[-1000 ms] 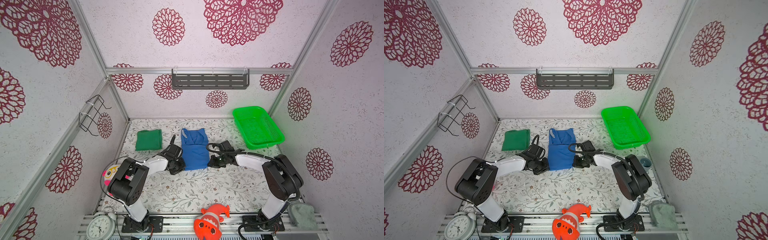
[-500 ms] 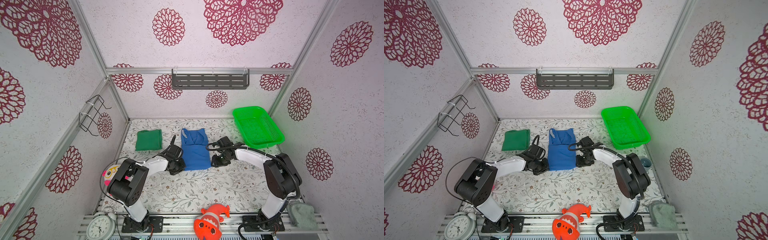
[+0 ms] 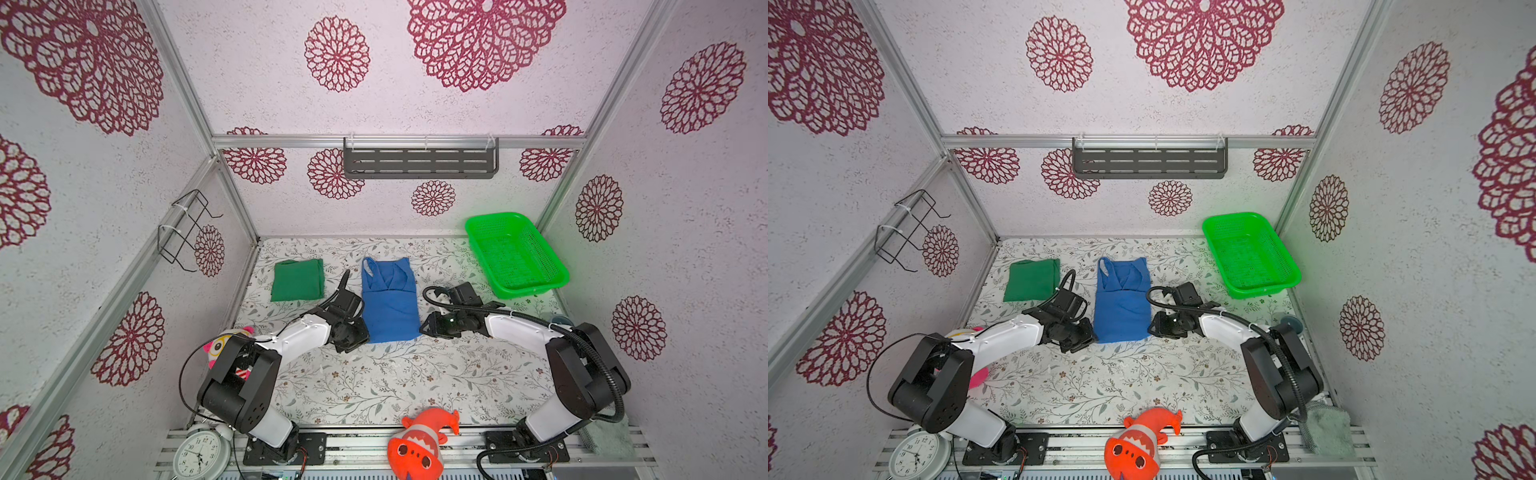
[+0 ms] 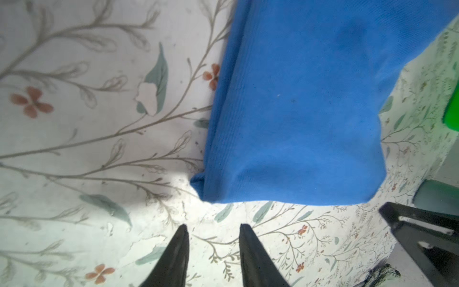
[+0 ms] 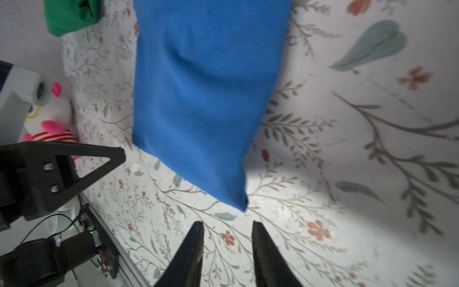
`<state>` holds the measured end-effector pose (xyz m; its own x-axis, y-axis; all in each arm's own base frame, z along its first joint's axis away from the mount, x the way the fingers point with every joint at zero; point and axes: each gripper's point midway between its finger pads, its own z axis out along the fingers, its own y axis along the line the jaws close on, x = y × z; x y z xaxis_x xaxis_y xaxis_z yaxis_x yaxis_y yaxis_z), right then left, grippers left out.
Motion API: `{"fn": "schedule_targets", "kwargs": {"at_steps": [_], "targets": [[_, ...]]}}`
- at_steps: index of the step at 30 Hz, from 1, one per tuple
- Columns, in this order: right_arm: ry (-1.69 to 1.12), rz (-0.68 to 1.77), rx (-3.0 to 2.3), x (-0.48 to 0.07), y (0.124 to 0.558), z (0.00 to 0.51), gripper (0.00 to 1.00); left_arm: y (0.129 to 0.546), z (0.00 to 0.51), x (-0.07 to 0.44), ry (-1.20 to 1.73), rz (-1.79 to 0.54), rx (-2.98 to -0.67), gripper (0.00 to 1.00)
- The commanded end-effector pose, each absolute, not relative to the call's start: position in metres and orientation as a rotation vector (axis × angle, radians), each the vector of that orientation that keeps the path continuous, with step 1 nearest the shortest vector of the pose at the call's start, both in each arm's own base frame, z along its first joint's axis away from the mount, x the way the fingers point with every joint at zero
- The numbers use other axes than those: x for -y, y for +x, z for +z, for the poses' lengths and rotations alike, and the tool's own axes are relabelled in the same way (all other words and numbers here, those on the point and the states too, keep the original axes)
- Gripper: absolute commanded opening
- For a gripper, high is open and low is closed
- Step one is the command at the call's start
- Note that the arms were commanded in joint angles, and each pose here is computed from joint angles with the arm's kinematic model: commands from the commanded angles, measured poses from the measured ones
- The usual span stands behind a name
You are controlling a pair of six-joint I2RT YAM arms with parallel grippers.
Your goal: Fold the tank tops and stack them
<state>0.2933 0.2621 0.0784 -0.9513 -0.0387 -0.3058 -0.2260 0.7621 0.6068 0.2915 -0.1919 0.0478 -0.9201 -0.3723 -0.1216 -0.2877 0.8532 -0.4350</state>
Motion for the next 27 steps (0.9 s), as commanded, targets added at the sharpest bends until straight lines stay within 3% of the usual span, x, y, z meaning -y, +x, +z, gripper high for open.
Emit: {"fn": "schedule_targets", "kwargs": {"at_steps": [1, 6, 13, 23, 27], "targets": [[-0.218, 1.132, -2.55, -0.299, 0.312, 0.106, 0.3, 0.31, 0.064, 0.198, -0.483, -0.657, -2.772, 0.38], [-0.21, 1.088, -2.607, -0.305, 0.319, 0.073, 0.27, 0.329, 0.044, 0.199, -0.5, -0.655, -2.773, 0.37], [-0.16, 1.005, -2.739, -0.287, 0.302, 0.014, 0.27, 0.324, 0.005, 0.183, -0.58, -0.597, -2.83, 0.36], [-0.193, 0.832, -2.682, -0.242, 0.309, 0.079, 0.41, 0.309, 0.029, 0.17, -0.579, -0.62, -2.813, 0.38], [-0.156, 0.881, -2.684, -0.234, 0.299, 0.088, 0.42, 0.29, 0.035, 0.17, -0.606, -0.662, -2.842, 0.52]]}}
